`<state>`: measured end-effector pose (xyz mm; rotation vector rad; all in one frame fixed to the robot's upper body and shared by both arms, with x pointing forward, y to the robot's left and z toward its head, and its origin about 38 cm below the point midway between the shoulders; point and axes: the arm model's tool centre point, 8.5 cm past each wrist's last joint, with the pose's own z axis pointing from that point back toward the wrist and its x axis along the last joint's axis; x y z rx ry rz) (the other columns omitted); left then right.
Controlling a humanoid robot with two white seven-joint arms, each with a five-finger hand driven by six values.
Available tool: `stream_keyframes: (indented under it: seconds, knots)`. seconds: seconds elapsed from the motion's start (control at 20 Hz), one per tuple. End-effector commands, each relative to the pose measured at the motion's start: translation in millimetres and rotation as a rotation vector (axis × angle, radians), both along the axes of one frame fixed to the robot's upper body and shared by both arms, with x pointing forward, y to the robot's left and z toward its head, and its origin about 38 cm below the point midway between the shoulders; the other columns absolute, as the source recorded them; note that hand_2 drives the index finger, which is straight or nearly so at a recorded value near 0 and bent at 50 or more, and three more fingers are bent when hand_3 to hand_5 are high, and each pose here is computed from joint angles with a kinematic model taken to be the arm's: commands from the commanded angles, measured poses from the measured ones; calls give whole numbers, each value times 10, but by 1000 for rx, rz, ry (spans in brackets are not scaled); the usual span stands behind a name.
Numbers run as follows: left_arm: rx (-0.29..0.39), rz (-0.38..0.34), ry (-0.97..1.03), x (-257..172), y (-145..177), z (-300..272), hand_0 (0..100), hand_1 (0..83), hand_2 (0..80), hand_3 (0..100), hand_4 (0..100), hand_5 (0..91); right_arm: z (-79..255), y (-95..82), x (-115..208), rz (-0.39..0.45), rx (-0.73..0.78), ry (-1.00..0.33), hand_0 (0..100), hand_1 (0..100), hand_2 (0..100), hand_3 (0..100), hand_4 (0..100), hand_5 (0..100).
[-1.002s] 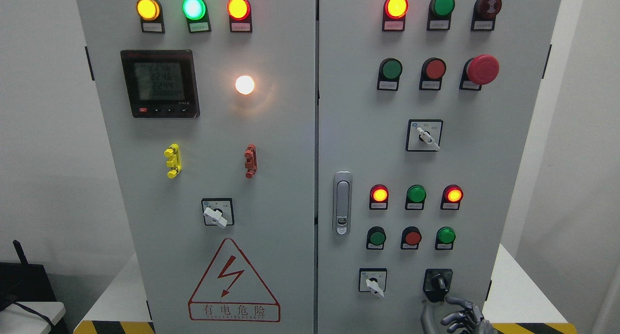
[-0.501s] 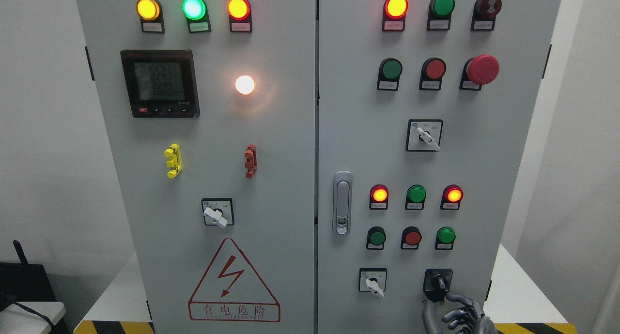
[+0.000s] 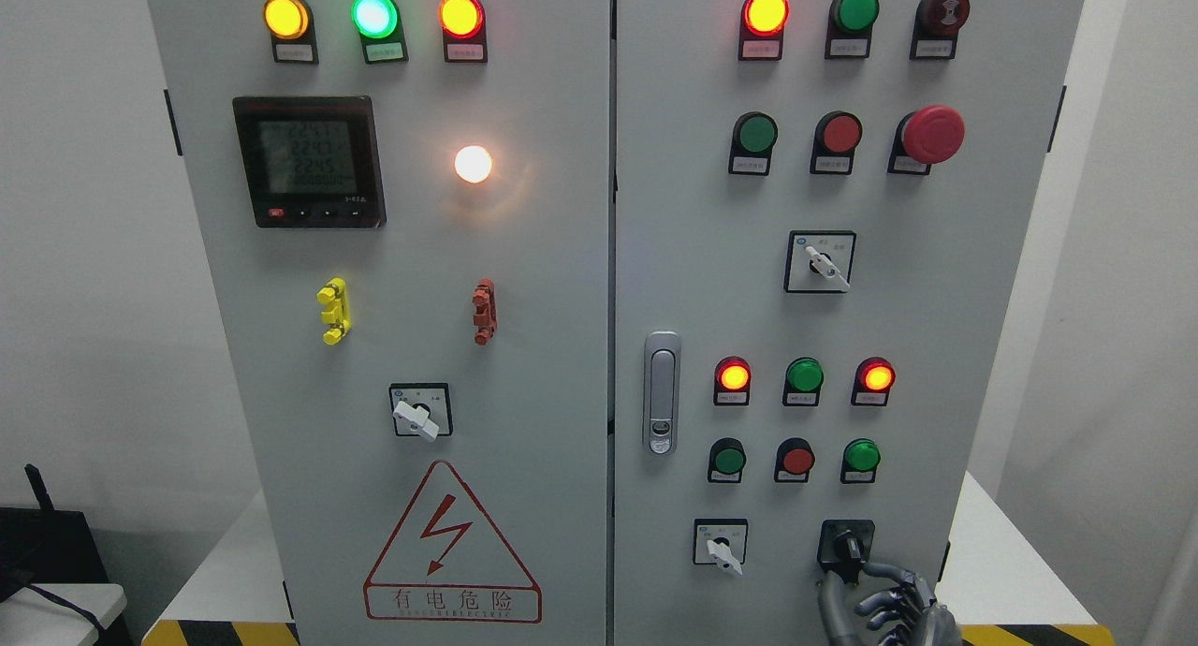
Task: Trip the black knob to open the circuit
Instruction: 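Close the right hand fingers around the black rotary knob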
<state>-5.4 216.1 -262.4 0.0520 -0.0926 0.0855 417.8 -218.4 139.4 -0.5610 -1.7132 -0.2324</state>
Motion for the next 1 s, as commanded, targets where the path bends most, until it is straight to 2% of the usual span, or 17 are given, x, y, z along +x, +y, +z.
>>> stream_keyframes:
  seconds: [0.0, 0.95]
  knots:
    - [-1, -34, -8, 52, -4, 0, 120, 389, 0, 0, 0, 0, -44, -41, 36, -10, 1, 17, 264, 756, 450, 806, 870, 904]
    - [-1, -34, -8, 52, -4, 0, 120, 389, 0, 0, 0, 0, -15, -52, 41, -13, 2, 7, 378, 759, 454, 797, 861, 899]
